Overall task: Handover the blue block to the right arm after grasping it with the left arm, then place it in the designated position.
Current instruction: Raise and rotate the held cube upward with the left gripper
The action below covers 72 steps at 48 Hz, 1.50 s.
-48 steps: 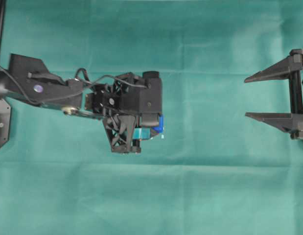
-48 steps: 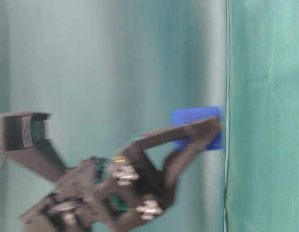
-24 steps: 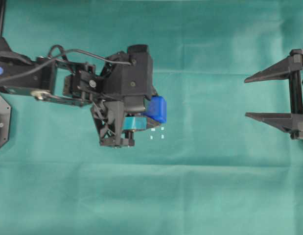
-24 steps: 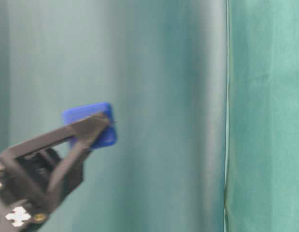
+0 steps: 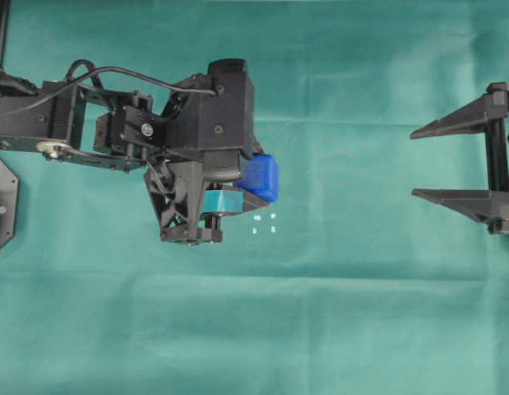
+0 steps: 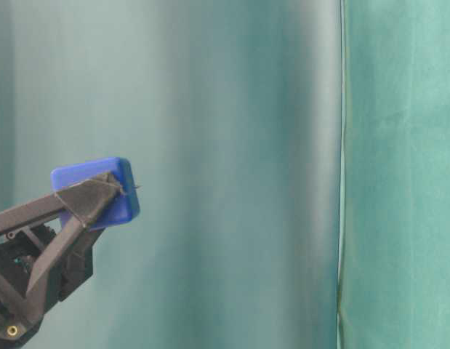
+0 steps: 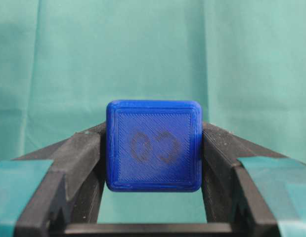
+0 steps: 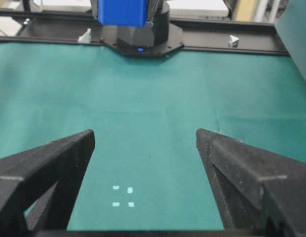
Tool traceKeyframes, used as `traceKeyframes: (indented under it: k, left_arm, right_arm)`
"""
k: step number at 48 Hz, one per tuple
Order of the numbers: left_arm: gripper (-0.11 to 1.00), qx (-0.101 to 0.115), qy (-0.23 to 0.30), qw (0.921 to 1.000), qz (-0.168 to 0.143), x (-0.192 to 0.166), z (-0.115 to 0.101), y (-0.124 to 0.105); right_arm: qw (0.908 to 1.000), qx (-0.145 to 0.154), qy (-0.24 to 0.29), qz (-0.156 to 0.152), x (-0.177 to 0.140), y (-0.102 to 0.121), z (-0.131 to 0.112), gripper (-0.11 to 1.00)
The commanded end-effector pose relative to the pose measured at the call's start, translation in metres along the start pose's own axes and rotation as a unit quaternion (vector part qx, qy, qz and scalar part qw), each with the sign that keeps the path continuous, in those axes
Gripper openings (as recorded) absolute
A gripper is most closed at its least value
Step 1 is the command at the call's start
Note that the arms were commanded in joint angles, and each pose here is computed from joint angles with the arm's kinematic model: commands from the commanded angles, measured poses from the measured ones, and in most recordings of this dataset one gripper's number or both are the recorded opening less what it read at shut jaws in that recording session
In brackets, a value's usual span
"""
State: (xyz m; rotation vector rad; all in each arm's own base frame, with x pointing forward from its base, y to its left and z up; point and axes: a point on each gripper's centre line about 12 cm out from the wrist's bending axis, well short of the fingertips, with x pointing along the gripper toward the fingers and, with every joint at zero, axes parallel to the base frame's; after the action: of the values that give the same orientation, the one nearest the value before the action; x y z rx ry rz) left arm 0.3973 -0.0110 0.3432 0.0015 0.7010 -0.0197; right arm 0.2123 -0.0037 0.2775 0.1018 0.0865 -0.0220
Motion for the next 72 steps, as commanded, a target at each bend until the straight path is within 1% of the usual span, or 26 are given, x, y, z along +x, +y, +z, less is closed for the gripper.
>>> traceKeyframes:
  k: [1, 72]
  left_arm:
    - [0.47, 0.002, -0.021, 0.9998, 0.000, -0.0120, 0.0108, -0.0011]
    - [0.47, 0.001, -0.028, 0.9996, -0.001, -0.0110, 0.0097, -0.0011]
  right_arm:
    - [0.9999, 0.000, -0.014, 0.001, 0.0016, 0.0008, 0.0107, 0.93]
    - [0.9999, -0.001, -0.015, 0.001, 0.0017, 0.0009, 0.0114, 0.93]
